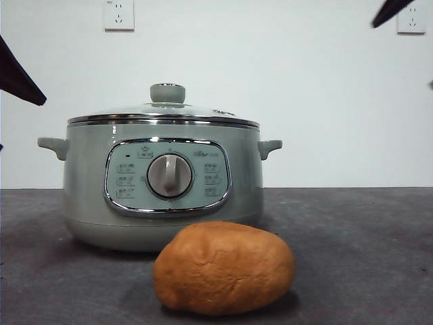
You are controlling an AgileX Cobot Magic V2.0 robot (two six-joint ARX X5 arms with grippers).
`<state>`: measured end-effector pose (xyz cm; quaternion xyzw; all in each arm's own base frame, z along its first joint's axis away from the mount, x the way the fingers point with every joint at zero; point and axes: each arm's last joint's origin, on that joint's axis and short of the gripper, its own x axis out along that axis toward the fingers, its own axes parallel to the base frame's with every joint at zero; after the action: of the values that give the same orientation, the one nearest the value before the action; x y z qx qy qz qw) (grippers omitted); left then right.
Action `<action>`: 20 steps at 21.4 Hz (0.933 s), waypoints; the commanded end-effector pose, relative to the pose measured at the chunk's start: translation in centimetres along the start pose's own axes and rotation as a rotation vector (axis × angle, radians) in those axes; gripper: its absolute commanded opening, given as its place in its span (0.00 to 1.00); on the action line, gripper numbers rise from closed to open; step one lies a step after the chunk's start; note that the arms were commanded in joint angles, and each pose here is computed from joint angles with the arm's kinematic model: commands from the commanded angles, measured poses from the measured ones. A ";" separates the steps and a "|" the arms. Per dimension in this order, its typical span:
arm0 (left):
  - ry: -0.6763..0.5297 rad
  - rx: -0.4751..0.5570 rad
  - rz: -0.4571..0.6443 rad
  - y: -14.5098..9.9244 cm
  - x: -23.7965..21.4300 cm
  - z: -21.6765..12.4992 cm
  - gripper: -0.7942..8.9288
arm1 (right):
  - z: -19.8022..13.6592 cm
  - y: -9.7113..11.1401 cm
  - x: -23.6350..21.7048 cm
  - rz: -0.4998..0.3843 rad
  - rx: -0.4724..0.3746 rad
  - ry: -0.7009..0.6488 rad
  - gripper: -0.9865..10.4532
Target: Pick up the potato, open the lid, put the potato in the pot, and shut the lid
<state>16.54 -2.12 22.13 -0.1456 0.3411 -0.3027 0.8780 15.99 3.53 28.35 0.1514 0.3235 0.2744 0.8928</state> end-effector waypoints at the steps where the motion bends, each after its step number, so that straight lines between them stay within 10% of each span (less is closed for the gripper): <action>1: 0.006 -0.011 -0.026 0.0 0.1 0.0 0.57 | 0.3 0.5 1.6 0.045 -0.009 0.070 0.59; 6: 0.015 -0.018 -0.027 0.0 0.1 -0.1 0.71 | 0.2 2.2 6.1 0.106 -0.047 0.276 0.83; 20: 0.066 -0.057 -0.005 -1.9 -2.2 2.5 0.76 | -3.8 9.8 10.8 0.110 -0.551 0.592 0.83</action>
<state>16.17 -2.13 26.06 -0.1630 0.3783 -0.2972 0.8614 16.51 17.94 24.62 -0.1541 0.4769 0.4251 0.7538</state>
